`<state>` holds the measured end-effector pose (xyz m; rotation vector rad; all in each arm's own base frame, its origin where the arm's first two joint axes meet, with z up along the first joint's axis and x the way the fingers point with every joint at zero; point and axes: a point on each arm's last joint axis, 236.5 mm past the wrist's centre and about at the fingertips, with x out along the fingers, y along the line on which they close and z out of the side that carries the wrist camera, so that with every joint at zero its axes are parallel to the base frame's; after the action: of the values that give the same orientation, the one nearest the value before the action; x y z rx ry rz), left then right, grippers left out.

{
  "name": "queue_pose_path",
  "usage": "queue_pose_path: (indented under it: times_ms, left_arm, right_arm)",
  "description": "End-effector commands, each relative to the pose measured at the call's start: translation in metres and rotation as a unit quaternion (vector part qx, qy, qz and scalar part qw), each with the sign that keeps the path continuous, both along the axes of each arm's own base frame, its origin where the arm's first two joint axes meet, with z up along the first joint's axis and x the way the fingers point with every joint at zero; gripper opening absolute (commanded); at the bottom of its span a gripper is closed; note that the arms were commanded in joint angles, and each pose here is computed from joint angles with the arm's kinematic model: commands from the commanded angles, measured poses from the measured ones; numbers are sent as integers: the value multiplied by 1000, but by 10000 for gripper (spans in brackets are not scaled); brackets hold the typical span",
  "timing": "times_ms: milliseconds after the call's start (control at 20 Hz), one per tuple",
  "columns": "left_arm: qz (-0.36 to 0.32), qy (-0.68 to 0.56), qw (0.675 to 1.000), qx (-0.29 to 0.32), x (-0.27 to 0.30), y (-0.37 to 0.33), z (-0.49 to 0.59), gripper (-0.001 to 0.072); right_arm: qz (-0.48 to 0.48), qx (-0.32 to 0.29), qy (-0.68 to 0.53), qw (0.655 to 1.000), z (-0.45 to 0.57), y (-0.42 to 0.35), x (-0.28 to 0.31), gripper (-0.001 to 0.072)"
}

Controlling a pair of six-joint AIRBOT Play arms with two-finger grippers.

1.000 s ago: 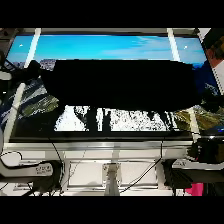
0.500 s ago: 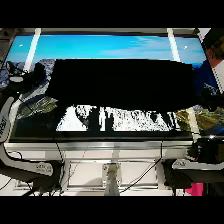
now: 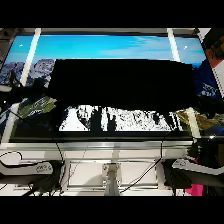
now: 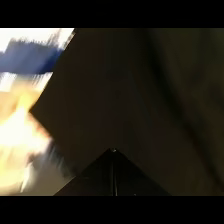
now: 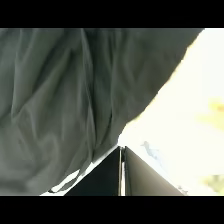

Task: Fold the clothes and pants, and hang the long-sleeved shirts on hangers.

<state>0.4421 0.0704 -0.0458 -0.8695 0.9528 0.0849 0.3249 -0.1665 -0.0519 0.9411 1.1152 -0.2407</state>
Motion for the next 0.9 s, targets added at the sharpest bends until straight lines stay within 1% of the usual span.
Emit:
queue_pose_path:
  times_ms: [0, 50, 100, 150, 200, 250, 300, 350, 550, 700, 850]
  left_arm:
    - [20, 31, 997, -65, -43, -17, -19, 5]
    - [22, 35, 997, -70, -45, -19, -22, 6]
    - [22, 35, 997, -72, -44, -20, -23, 11]
    - [26, 32, 996, -78, -42, -21, -21, 21]
    - [33, 26, 995, -89, -39, -22, -17, 42]
    - [39, 20, 994, -99, -36, -24, -14, 221]
    - [44, 16, 993, -108, -34, -25, -11, 539]
    - [46, 14, 992, -113, -33, -26, -10, 646]
    - [37, 18, 992, -121, -34, -32, -9, 644]
    - [36, 18, 992, -121, -34, -33, -9, 643]
    - [35, 17, 992, -120, -33, -34, -9, 643]
  right_arm:
    - [-89, 2, -56, 994, 6, -15, 0, 39]
    - [-130, -9, -62, 989, 6, -32, 5, 280]
    - [-169, -11, -63, 983, 6, -43, 8, 650]
    - [-192, -7, -62, 979, 4, -49, 9, 654]
    - [-201, 0, -55, 978, -2, -50, 9, 616]
    - [-196, 18, -43, 980, -12, -45, 8, 616]
    - [-187, 38, -28, 981, -22, -38, 8, 617]
    - [-176, 58, -14, 983, -32, -32, 8, 617]
    - [-179, 89, -4, 980, -55, -39, 22, 617]
    - [-170, 87, -19, 981, -53, -47, 41, 617]
    - [-143, 86, -16, 986, -59, -38, 61, 609]
